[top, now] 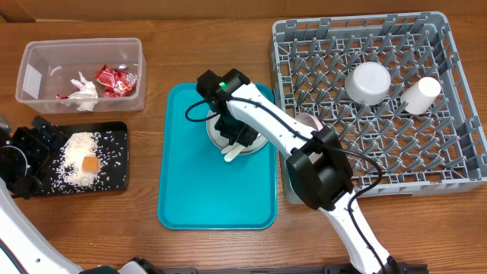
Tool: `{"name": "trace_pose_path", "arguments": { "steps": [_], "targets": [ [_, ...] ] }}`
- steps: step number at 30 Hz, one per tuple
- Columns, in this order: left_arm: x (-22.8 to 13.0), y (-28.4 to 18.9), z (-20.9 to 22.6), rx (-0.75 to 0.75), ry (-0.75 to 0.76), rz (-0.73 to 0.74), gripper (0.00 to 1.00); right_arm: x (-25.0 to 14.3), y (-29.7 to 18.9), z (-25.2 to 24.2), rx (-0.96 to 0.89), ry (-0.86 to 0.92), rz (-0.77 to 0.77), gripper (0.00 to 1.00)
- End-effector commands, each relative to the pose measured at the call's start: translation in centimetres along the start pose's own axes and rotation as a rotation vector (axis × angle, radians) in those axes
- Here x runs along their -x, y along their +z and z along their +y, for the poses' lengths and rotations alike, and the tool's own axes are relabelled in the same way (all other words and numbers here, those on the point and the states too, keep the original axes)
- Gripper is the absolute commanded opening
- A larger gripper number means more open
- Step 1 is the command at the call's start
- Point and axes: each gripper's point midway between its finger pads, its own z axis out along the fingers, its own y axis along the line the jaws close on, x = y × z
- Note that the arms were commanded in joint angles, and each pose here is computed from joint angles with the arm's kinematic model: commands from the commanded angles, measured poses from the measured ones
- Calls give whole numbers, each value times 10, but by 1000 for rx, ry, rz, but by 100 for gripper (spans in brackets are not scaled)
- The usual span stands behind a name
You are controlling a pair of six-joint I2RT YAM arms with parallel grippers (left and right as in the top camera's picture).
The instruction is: Sort waste into correct bins and load items into the dishwasher rack
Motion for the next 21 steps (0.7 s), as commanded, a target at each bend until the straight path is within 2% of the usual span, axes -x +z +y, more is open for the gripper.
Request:
{"name": "trace_pose_path", "arguments": {
  "steps": [1, 3, 6, 7, 18, 21],
  "targets": [
    [-3, 2, -4, -18, 29, 11, 100, 1, 6, 0, -5, 2, -1, 34],
    [-3, 2, -4, -18, 29, 11, 100, 2, 6, 2, 2, 3, -4, 33],
    [-3, 2, -4, -18, 29, 11, 100, 3, 6, 4, 12, 3, -9, 20],
    [-3, 2, -4, -18, 29, 11, 100, 4, 6, 5, 15, 2, -13, 18],
    [-3, 2, -4, -18, 29, 11, 100, 7, 6, 11, 39, -52, -28, 17],
    [-3, 2, -4, -18, 29, 11, 100, 7, 6, 12, 40, -54, -28, 13]
  ]
}}
